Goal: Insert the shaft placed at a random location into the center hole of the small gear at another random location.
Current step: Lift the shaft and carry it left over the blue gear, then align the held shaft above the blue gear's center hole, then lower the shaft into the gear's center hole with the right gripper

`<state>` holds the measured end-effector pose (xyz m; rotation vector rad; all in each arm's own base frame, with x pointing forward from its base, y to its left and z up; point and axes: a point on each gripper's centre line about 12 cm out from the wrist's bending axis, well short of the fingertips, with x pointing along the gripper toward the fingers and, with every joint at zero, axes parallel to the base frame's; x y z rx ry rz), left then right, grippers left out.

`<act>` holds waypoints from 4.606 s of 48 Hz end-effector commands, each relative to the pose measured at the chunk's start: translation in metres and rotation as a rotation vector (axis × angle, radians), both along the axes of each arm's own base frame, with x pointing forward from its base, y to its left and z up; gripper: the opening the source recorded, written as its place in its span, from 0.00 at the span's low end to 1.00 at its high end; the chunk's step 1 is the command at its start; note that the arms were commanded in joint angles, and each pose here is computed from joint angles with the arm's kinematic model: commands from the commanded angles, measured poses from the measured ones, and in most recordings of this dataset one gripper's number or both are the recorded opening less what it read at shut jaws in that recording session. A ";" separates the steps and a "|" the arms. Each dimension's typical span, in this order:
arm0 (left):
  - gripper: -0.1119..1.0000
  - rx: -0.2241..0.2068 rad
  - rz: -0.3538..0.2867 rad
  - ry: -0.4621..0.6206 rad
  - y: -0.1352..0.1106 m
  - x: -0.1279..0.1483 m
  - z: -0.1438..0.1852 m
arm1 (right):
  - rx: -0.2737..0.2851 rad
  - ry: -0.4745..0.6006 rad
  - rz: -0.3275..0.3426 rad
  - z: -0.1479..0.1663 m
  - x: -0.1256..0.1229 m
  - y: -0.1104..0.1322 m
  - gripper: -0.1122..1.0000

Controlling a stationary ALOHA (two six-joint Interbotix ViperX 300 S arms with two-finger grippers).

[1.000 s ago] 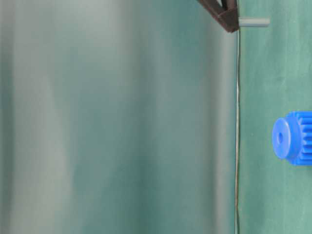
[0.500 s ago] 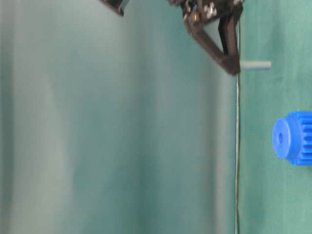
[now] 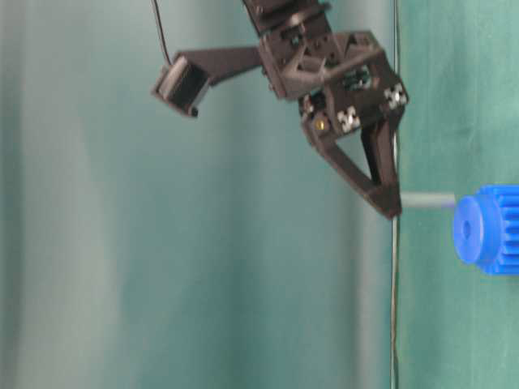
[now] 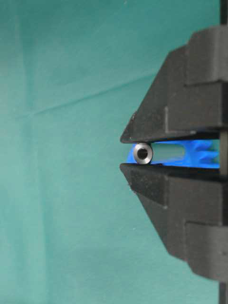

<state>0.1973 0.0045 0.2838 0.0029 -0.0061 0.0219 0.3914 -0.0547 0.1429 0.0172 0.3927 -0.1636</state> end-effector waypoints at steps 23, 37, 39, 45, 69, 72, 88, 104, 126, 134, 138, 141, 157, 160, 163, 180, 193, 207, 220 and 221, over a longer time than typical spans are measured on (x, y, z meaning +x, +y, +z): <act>0.10 0.000 0.001 -0.017 0.000 0.002 0.007 | -0.022 -0.037 0.017 0.010 0.023 0.000 0.21; 0.10 0.000 0.001 -0.015 0.000 0.002 0.006 | -0.020 -0.025 0.017 0.005 0.024 0.000 0.21; 0.10 0.000 0.001 -0.015 0.000 0.002 0.006 | -0.020 -0.019 0.017 0.002 0.024 0.000 0.21; 0.10 -0.001 0.001 -0.017 0.000 0.002 0.007 | -0.016 -0.010 0.015 -0.002 0.024 0.000 0.21; 0.10 0.000 0.001 -0.017 0.000 0.002 0.007 | -0.024 -0.044 0.019 0.022 0.019 0.001 0.21; 0.10 0.000 0.001 -0.015 0.000 0.002 0.007 | -0.027 -0.053 0.020 0.028 0.019 0.001 0.21; 0.10 0.000 0.001 -0.018 0.000 0.002 0.007 | -0.031 -0.059 0.032 0.031 0.020 0.006 0.21; 0.10 0.002 0.001 -0.018 0.000 0.002 0.007 | -0.023 -0.029 0.029 0.009 0.025 0.005 0.21; 0.10 0.002 0.001 -0.017 0.000 0.002 0.007 | -0.017 -0.025 0.023 0.003 0.025 0.005 0.21; 0.10 0.000 0.001 -0.017 0.000 0.002 0.007 | -0.034 -0.060 0.030 0.021 0.023 0.005 0.21; 0.10 0.000 0.001 -0.017 0.000 0.002 0.007 | -0.042 -0.082 0.033 0.030 0.021 0.006 0.21; 0.10 0.000 0.001 -0.015 0.000 0.002 0.007 | -0.050 -0.093 0.037 0.036 0.020 0.006 0.21; 0.10 0.002 0.001 -0.018 0.000 0.002 0.007 | -0.040 -0.063 0.033 0.023 0.022 0.006 0.21; 0.10 0.002 0.001 -0.017 0.000 0.002 0.007 | -0.034 -0.052 0.033 0.017 0.024 0.006 0.21; 0.10 0.002 0.001 -0.015 0.000 0.002 0.007 | -0.031 -0.040 0.031 0.011 0.026 0.006 0.21; 0.10 0.003 0.001 -0.018 0.000 0.002 0.007 | -0.018 -0.020 0.014 -0.007 0.028 0.004 0.21; 0.10 0.003 0.001 -0.015 0.000 0.002 0.006 | -0.012 0.004 0.011 -0.019 0.031 0.003 0.21; 0.10 0.008 0.001 -0.017 0.000 0.002 0.006 | 0.011 0.029 0.006 -0.026 0.029 0.005 0.21; 0.10 0.006 0.001 -0.015 0.000 0.002 0.006 | 0.023 0.030 -0.002 -0.027 0.029 0.004 0.22; 0.10 0.006 0.001 -0.014 0.000 0.002 0.006 | 0.023 0.030 -0.002 -0.026 0.029 0.004 0.22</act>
